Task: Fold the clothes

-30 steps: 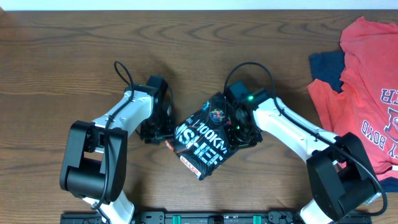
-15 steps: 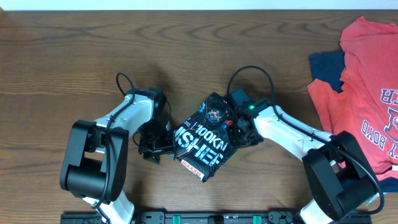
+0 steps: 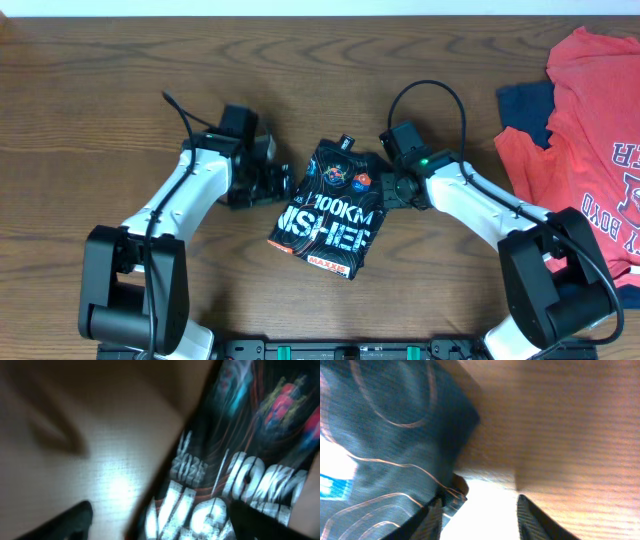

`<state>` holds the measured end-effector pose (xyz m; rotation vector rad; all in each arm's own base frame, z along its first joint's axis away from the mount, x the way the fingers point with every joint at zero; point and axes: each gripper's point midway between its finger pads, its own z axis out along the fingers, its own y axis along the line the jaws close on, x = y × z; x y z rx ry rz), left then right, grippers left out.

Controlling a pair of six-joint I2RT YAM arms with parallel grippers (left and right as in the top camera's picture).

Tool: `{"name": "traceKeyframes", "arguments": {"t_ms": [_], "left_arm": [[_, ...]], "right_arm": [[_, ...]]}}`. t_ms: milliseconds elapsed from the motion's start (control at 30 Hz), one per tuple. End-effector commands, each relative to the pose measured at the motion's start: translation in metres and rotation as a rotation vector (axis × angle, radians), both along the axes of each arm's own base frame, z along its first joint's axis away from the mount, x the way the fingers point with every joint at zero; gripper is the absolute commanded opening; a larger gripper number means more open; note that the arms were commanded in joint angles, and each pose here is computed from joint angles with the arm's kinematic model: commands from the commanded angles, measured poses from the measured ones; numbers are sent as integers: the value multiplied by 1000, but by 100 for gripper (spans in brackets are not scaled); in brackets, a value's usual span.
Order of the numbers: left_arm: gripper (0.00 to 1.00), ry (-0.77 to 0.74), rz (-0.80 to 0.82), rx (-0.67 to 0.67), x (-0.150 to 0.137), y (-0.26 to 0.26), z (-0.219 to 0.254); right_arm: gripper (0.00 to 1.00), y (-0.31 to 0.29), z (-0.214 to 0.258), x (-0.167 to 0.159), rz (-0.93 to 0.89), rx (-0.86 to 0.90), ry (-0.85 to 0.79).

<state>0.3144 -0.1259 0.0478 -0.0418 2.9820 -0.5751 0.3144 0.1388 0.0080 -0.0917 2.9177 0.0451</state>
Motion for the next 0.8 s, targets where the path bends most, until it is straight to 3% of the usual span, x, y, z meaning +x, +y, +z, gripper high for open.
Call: {"name": "traceKeyframes", "arguments": {"t_ms": [0,200,467,633,767], "left_arm": [[98,-106,-12,-27,25,-5,10],[99,-169,-112,-166,43,-32,1],[99,-190,-208,-350,52,-65,-15],[99,-146,-273,-405,38,-89,-28],[88,-81,-328,-399,17,-106,-46]], "right_arm": [[52,-17,20,6,-78,6,-38],[68,-34,69,14,-139,62,-150],[69,-40,98,6,-142,85,-197],[69,-43,94,-2,-142,70,-163],[70,-43,94,-2,-142,70,-162]]}}
